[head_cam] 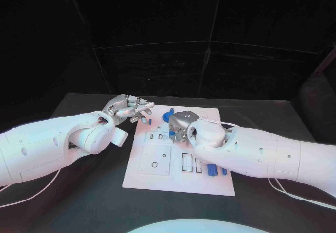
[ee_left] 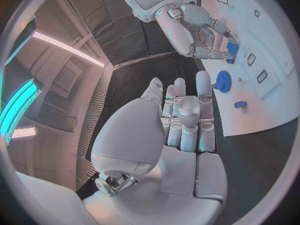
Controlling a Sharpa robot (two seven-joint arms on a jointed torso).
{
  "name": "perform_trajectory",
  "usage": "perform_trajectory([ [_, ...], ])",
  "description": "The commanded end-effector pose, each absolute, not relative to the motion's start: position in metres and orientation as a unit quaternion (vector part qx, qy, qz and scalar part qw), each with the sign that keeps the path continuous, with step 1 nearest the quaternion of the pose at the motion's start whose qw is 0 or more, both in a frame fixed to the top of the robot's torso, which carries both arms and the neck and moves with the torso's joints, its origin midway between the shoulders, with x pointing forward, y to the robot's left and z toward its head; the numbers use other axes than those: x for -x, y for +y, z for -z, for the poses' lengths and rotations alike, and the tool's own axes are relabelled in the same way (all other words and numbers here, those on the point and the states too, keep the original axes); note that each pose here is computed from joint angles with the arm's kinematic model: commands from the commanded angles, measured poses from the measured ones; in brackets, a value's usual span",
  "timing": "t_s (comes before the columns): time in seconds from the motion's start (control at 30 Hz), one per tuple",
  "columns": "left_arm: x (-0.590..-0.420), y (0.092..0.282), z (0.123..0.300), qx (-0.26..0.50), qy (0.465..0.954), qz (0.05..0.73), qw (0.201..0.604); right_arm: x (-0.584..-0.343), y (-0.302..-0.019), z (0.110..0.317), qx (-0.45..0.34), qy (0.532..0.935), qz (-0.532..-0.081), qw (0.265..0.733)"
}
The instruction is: Assemble the parts on the task board
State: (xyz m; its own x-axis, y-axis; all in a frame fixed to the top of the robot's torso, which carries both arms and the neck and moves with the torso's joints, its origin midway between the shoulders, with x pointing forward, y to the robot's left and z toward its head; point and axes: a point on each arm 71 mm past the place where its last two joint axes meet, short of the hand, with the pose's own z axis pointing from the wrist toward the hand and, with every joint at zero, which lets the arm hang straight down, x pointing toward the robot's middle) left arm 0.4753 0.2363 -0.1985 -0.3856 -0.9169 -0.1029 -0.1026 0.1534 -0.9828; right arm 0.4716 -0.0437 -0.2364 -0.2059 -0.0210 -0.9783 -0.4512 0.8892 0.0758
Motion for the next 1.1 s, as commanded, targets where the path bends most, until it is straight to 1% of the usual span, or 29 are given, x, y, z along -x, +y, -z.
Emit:
perform_trajectory([
  [0.03,-0.4753,0.2345,0.1974,0.389,0.651,0.525,0.386,-0.4691,-0.0451,0.2419,0.165,0.769,-0.182,0.591],
  [0.27,-0.4755,0.2348,0.1976,0.389,0.652,0.525,0.386,-0.4699,-0.0486,0.2433,0.167,0.773,-0.181,0.585],
  [0.67,-0.4762,0.2347,0.1981,0.39,0.652,0.524,0.385,-0.47,-0.0459,0.2427,0.165,0.771,-0.186,0.587],
  [1.1,-0.4769,0.2353,0.1987,0.391,0.653,0.522,0.385,-0.4708,-0.0465,0.2444,0.17,0.775,-0.18,0.581],
])
